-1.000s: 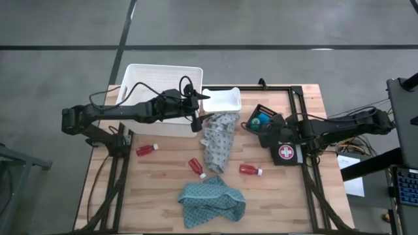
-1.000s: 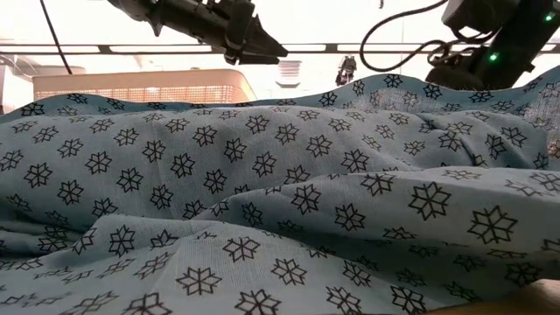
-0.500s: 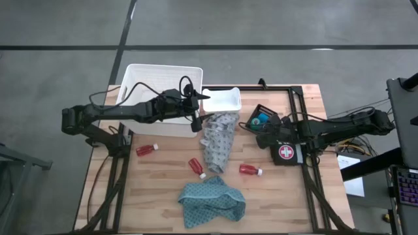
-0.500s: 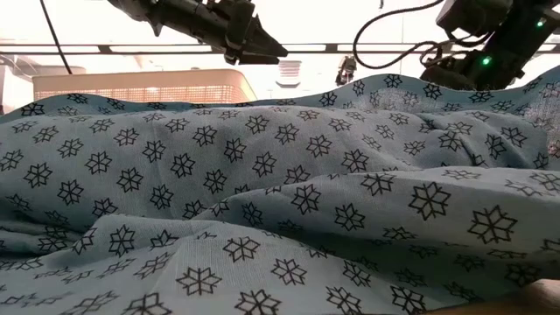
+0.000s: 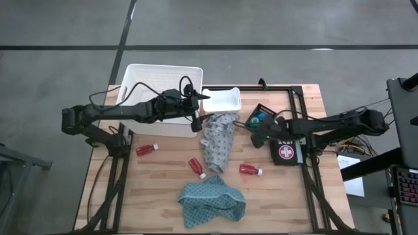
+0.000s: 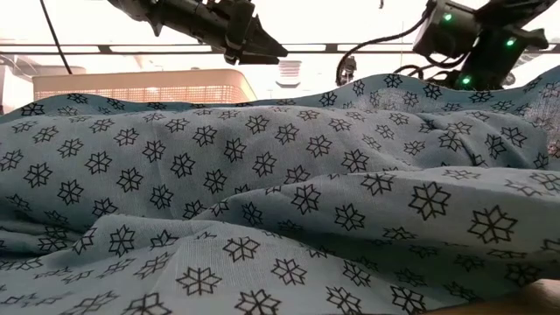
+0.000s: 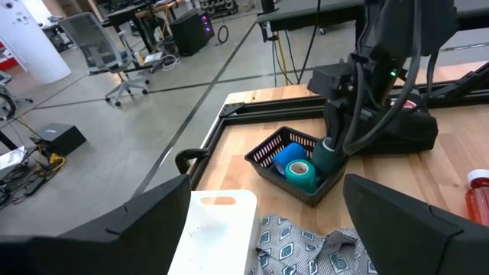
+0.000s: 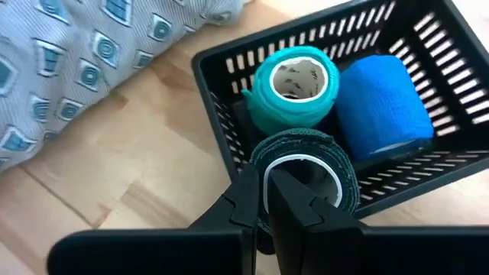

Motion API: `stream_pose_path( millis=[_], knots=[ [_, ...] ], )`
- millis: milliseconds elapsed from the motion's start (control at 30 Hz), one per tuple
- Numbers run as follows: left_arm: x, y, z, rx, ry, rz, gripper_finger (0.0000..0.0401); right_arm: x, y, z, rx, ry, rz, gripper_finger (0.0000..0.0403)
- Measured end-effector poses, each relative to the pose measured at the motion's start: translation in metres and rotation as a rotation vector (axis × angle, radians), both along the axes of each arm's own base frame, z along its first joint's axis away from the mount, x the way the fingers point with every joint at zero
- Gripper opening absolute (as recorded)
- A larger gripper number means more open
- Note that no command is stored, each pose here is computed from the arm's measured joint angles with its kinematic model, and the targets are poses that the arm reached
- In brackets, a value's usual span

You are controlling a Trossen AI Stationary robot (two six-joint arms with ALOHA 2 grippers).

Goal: Pick & Place Medicine items
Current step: Put the green bandage into the black bin

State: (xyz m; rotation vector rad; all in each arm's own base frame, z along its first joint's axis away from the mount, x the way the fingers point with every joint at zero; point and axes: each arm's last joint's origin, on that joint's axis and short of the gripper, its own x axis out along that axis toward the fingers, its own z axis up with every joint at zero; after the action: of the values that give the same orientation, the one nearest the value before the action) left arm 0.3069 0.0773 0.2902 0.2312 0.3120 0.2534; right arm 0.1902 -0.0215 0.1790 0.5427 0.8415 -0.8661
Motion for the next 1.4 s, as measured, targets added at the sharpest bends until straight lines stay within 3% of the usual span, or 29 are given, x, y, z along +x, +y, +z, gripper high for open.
stream_pose_path(
  millis=[333,900,1400],
  knots=[
    [0.0,0.0,0.0,0.0,0.0,0.0,0.0348,0.001,-0.003,0.002,0.008,-0.02,0.013,0.0016],
    [-0.002,0.0,-0.006,-0.015,0.06,0.0,0.0347,-0.001,-0.003,0.005,-0.005,-0.032,0.016,0.014],
    [-0.002,0.0,-0.007,-0.019,0.077,0.001,0.0347,0.004,-0.004,0.015,-0.029,-0.061,0.005,0.0163]
  ],
)
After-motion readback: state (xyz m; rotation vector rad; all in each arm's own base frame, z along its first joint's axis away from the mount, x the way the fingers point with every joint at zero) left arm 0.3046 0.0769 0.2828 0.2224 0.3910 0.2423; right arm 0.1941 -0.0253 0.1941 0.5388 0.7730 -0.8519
